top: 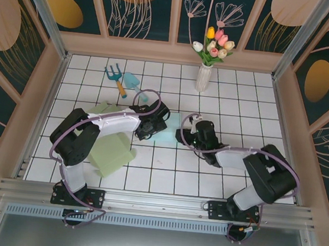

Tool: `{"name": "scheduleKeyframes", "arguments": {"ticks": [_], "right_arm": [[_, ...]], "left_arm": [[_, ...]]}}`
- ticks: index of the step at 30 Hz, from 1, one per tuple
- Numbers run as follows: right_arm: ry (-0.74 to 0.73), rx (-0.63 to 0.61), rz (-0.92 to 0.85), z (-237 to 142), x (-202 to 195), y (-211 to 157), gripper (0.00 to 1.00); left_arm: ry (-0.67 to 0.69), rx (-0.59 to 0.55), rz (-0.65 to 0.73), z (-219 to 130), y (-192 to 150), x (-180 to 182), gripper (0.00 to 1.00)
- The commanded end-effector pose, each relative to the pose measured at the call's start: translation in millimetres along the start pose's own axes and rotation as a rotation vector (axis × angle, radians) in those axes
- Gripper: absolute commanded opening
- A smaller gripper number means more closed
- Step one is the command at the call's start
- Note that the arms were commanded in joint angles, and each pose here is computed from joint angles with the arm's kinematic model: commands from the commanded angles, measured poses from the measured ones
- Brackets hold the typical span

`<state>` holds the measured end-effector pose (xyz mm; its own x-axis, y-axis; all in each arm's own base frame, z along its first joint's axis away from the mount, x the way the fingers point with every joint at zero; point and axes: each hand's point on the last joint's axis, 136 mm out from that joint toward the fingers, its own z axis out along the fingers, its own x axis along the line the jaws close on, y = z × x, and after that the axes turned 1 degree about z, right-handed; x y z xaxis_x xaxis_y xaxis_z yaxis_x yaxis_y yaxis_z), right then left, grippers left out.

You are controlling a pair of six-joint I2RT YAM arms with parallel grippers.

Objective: Fold the paper box

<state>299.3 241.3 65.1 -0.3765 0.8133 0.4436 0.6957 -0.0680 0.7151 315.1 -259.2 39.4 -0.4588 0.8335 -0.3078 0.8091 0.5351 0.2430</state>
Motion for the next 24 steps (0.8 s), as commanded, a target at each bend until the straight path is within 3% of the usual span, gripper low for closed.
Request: {"name": "scheduleKeyframes", "arguments": {"ticks": [1,15,24], "right_arm": [[0.041,-0.012,0.04,-14.1,16.0,-0.3,0.44],[0.01,0.04,0.049,4.2,11.1,-28.5,0.48],[0.126,0.053,0.039,4.7,35.1,-30.1,0.46]], "left_arm": [[0.113,0.012,0.014,12.6,-8.0,33.5,0.8],[0.121,0.016,0.011,14.8,-9.6,36.9,0.8],[0.127,0.019,0.014,16.9,-10.4,38.4,0.8]]}}
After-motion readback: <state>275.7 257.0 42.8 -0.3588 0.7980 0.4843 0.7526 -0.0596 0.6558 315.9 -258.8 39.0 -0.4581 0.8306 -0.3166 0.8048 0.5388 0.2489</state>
